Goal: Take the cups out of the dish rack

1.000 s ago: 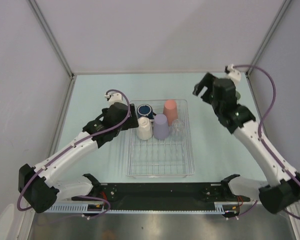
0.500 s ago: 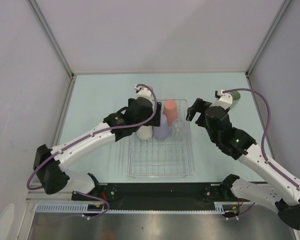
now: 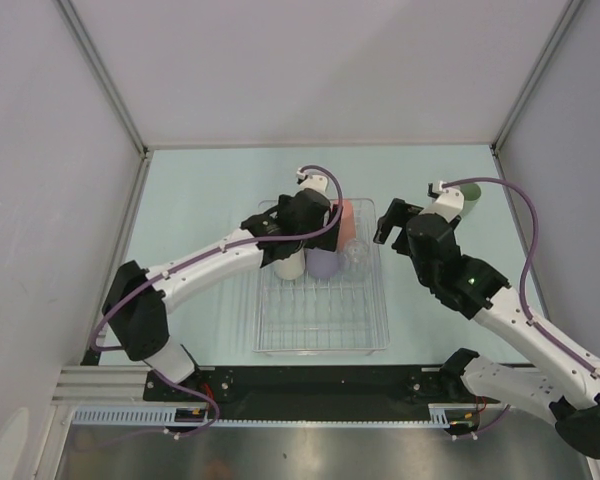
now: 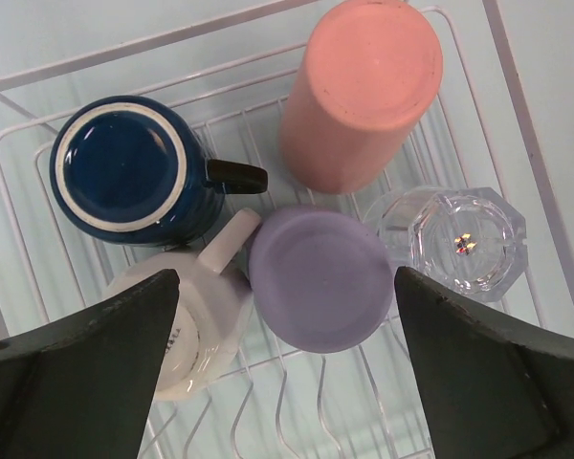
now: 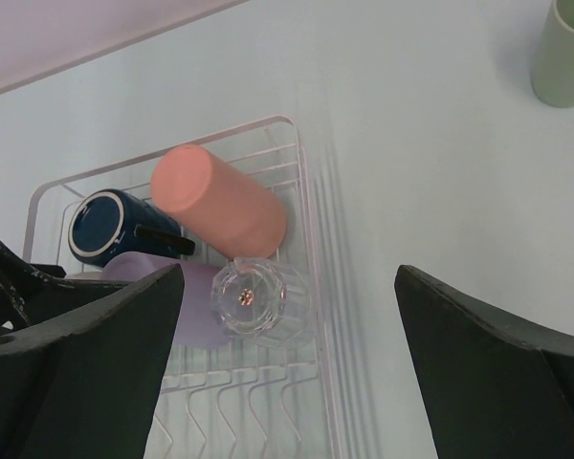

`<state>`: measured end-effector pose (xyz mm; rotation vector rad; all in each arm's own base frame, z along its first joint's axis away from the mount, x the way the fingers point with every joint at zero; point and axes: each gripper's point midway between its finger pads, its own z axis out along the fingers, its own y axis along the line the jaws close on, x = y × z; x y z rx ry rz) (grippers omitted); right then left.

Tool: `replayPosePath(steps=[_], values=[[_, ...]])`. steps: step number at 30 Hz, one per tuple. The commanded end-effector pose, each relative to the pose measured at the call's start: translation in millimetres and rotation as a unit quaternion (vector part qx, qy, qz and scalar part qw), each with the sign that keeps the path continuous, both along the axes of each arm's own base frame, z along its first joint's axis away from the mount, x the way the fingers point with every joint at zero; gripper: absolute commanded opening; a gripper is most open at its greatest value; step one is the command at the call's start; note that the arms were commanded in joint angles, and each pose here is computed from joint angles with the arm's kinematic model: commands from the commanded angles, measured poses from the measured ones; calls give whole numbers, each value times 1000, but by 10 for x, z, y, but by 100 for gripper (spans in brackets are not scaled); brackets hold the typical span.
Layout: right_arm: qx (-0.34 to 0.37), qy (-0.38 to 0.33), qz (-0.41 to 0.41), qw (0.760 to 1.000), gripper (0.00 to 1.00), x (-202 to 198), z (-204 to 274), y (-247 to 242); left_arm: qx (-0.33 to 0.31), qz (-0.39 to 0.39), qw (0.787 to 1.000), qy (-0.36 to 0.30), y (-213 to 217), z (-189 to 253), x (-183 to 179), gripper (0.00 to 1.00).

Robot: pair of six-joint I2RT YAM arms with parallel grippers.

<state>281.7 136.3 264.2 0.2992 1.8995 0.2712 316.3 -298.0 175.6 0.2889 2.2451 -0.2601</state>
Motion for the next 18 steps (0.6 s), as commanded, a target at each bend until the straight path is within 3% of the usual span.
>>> replayPosePath(steps=[1,18], values=[[-7,-5,-9,1000,98,48,9,-23,-26,-13,1000,-5,-161,143,56,100],[2,10,-13,1000,98,82,-147,-113,-13,-35,998,47,-319,-306,-80,93]])
